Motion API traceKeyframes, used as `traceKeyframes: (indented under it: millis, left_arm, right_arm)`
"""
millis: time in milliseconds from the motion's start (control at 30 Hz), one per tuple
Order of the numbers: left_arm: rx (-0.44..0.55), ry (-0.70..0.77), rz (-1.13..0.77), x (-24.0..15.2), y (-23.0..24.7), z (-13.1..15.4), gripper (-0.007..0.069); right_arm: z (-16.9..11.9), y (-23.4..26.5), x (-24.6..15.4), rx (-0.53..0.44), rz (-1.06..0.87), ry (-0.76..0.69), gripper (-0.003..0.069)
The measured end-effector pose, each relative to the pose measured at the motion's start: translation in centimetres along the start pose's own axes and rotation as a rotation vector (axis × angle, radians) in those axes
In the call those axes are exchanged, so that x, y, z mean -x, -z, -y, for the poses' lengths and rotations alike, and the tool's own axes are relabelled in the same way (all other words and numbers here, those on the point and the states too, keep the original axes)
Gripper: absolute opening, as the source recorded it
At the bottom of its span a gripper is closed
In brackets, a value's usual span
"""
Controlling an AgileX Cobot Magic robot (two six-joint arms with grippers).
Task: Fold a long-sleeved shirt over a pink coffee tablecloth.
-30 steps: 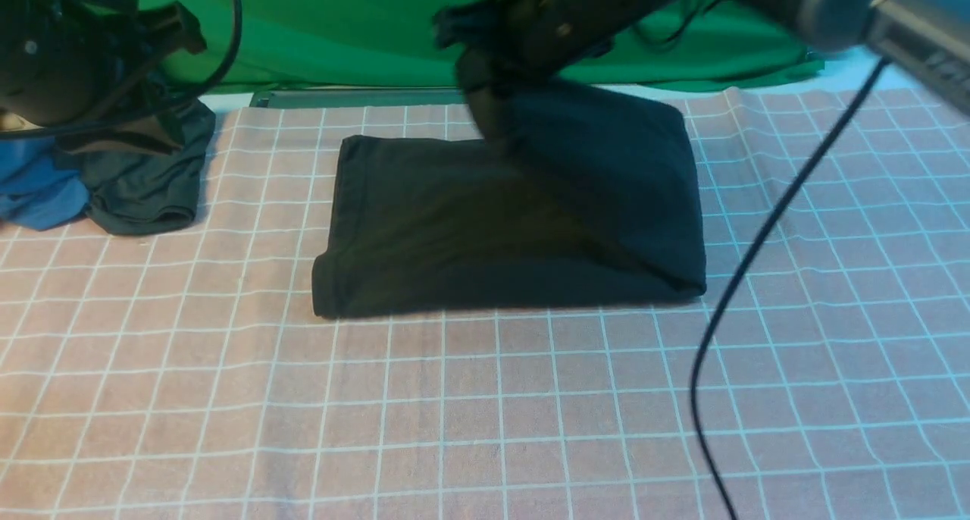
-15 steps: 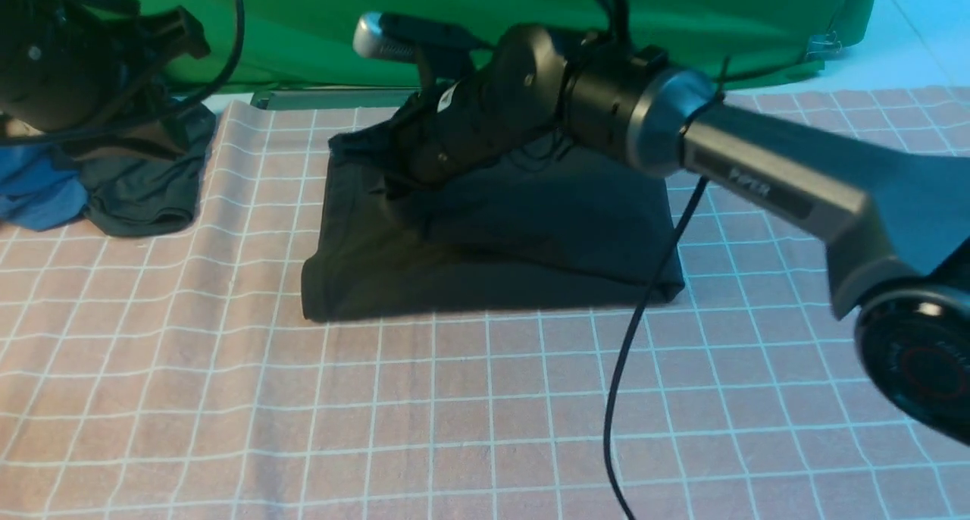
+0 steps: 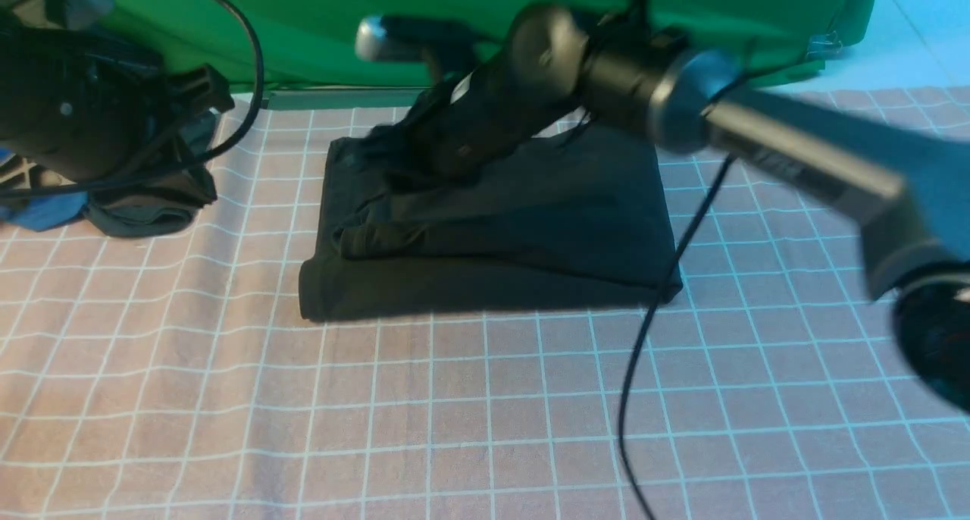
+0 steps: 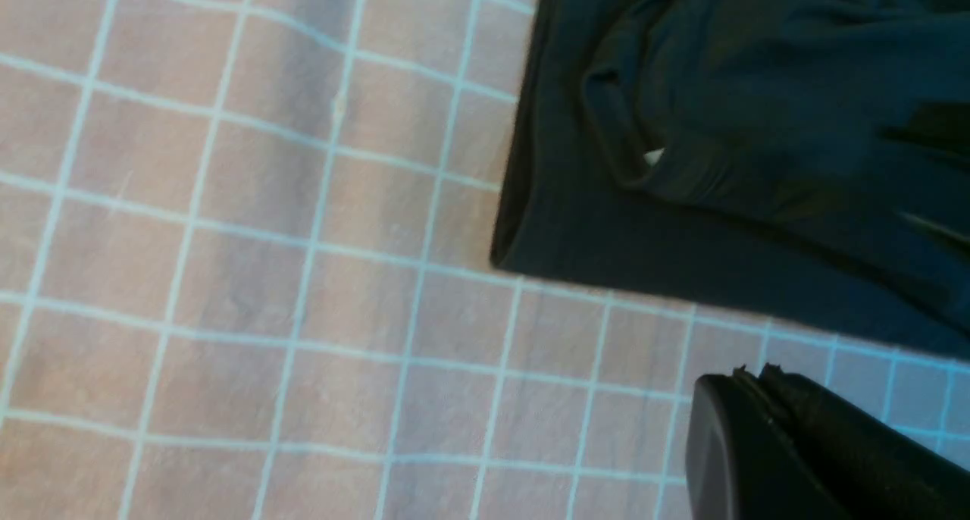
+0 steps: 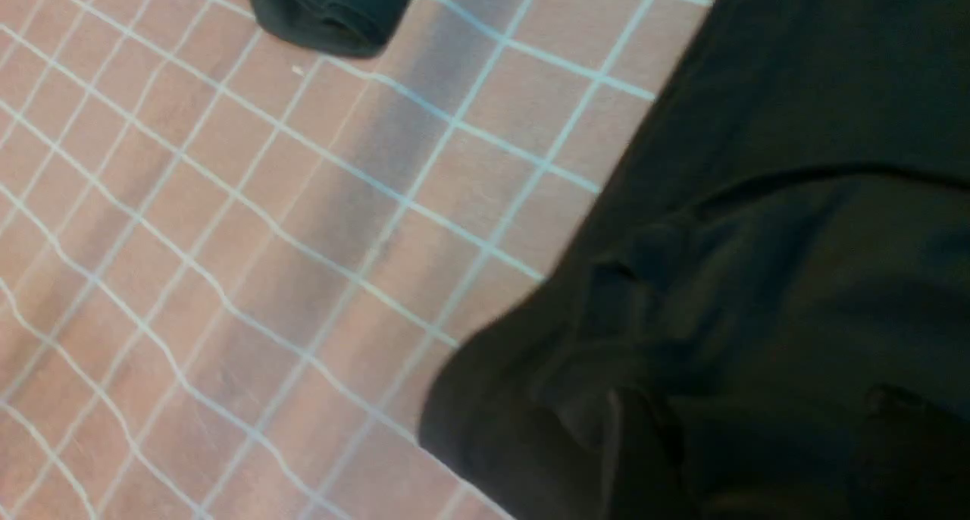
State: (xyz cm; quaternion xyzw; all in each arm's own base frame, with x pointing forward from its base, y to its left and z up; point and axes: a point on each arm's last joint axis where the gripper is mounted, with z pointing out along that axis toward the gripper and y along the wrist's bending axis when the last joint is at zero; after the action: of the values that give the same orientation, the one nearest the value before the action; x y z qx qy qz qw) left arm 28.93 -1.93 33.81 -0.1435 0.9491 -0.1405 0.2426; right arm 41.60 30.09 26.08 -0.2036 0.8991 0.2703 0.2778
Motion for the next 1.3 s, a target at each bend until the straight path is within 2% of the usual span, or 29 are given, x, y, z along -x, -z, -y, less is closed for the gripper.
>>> traceKeyframes:
  millis: [33, 100, 133, 167, 233, 333, 433, 633, 800, 900, 1033, 1067, 1167, 1300]
  left_arm:
    - [-0.001, -0.001, 0.004, 0.0, 0.0, 0.0, 0.0013]
    - [-0.042, -0.006, 0.026, 0.3, -0.2, 0.4, 0.0013]
    - [-0.066, -0.009, 0.030, 0.5, -0.5, 0.6, 0.0013]
    - [-0.071, -0.010, 0.031, 0.5, -0.6, 0.6, 0.0013]
    - [-0.146, -0.016, 0.028, 0.9, -1.6, 1.2, 0.0013]
    - [-0.220, -0.020, -0.026, 1.1, -3.9, 2.1, 0.0013]
    - [-0.232, -0.067, -0.070, 1.5, -6.8, 3.7, 0.0013]
    - [-0.252, -0.150, -0.105, 2.8, -12.2, 7.9, 0.0013]
    - [-0.241, -0.150, -0.127, 4.1, -16.2, 8.8, 0.0013]
    - [-0.217, -0.156, -0.192, 3.9, -18.6, 8.5, 0.0013]
    - [-0.088, -0.140, -0.346, 2.5, -20.7, 6.9, 0.0013]
    - [-0.083, -0.145, -0.344, 2.5, -20.7, 6.9, 0.0013]
    - [0.014, -0.121, -0.391, 2.0, -21.0, 5.9, 0.0013]
    - [0.045, -0.102, -0.432, 1.7, -20.9, 5.6, 0.0013]
  right_arm:
    - [0.4, 0.4, 0.1, -0.009, -0.006, 0.002, 0.0334]
    - [2.6, 4.6, 1.6, -0.063, 0.001, 0.011, 0.0155]
    - [3.4, 5.8, 1.8, -0.080, -0.004, 0.007, 0.0108]
    - [3.4, 6.3, 2.0, -0.083, 0.001, 0.007, 0.0091]
    - [5.5, 8.9, 2.4, -0.125, -0.015, -0.013, 0.0043]
    - [7.7, 10.3, 1.9, -0.162, -0.088, -0.022, 0.0039]
    - [9.0, 10.2, 1.1, -0.200, -0.177, -0.014, 0.0039]
    - [9.9, 9.0, 0.4, -0.215, -0.240, 0.002, 0.0039]
    - [10.0, 8.9, 0.4, -0.216, -0.242, 0.015, 0.0039]
    - [10.2, 8.5, 0.3, -0.217, -0.242, 0.014, 0.0039]
    - [11.6, 5.7, -1.2, -0.213, -0.336, -0.013, 0.0039]
    - [11.6, 5.7, -1.2, -0.213, -0.338, -0.013, 0.0039]
    - [13.2, 2.8, -2.8, -0.223, -0.422, -0.055, 0.0039]
    - [14.1, 1.2, -3.8, -0.229, -0.461, -0.091, 0.0039]
